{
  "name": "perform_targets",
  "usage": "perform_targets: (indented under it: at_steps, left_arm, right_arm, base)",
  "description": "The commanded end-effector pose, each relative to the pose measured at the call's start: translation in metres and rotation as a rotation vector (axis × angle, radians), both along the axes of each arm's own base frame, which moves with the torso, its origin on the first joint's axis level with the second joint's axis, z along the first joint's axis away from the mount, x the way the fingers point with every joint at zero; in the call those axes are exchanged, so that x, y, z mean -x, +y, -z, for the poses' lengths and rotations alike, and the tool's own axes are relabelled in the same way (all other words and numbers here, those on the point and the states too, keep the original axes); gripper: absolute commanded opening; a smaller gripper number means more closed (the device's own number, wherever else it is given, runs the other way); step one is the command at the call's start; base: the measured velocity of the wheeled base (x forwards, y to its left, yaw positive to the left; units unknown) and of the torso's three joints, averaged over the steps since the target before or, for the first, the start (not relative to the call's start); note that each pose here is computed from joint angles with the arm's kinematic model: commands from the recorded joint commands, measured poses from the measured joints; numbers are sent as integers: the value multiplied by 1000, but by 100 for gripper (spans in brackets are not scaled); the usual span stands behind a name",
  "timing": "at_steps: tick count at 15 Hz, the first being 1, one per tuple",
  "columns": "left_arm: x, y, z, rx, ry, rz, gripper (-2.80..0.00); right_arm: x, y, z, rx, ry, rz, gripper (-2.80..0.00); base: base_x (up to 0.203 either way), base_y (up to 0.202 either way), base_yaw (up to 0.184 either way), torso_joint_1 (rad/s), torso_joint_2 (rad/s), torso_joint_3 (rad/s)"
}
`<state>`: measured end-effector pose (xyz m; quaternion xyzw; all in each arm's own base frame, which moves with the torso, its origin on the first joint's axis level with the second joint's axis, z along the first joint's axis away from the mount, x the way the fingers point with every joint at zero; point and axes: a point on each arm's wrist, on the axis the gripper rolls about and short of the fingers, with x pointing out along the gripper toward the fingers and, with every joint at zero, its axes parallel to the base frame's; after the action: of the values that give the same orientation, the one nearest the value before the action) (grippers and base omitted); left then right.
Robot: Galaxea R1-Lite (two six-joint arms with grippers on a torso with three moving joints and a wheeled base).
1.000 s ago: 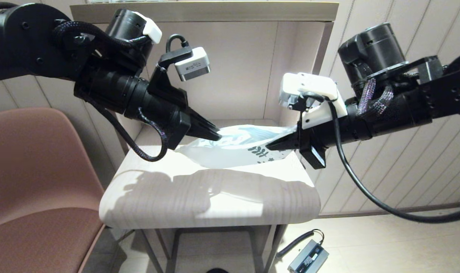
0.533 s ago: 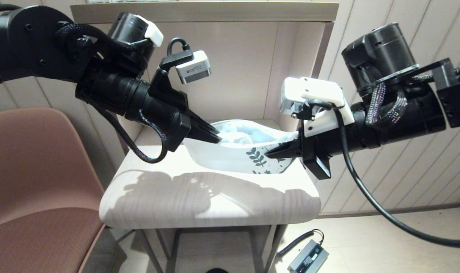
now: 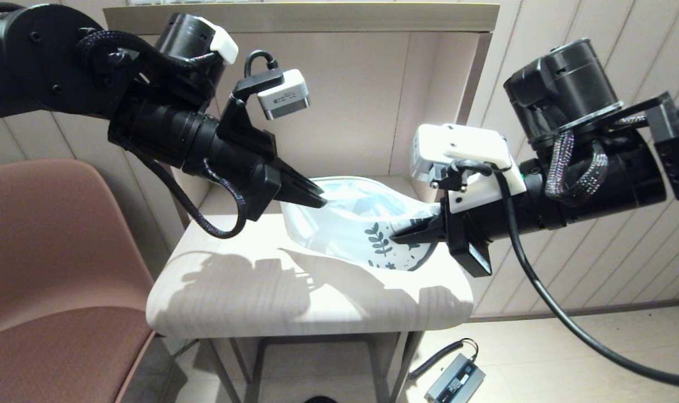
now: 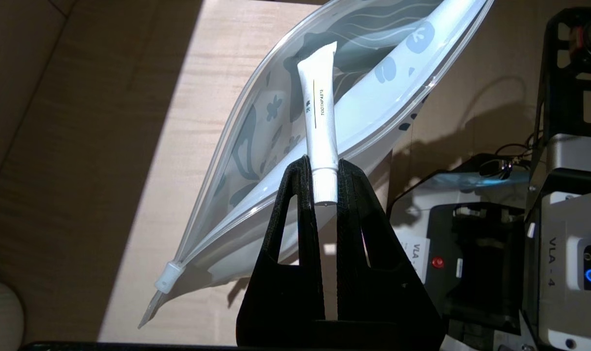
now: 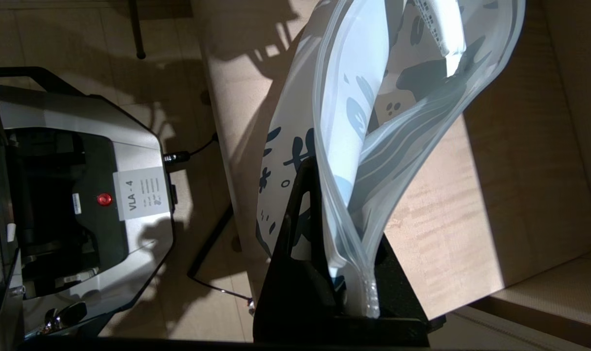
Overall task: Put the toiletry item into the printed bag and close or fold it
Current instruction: Place the toothpaste in the storage bag
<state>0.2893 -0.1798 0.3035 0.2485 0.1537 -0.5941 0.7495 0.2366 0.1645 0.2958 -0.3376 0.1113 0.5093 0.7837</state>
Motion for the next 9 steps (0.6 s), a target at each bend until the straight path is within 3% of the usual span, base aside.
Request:
perform_targets:
  at_steps: [1,9]
  left_arm:
    - [1,1,-1,3,-4,4,-280]
    - [2,8,-8,21,-30,-11,-280]
  right_arm:
    - [2,2,-1,7,-12,0,-280]
    - [-6,3,-1,-5,-56,39,-280]
  base:
    - [0,0,0,0,0,0]
    - [0,0,0,0,0,0]
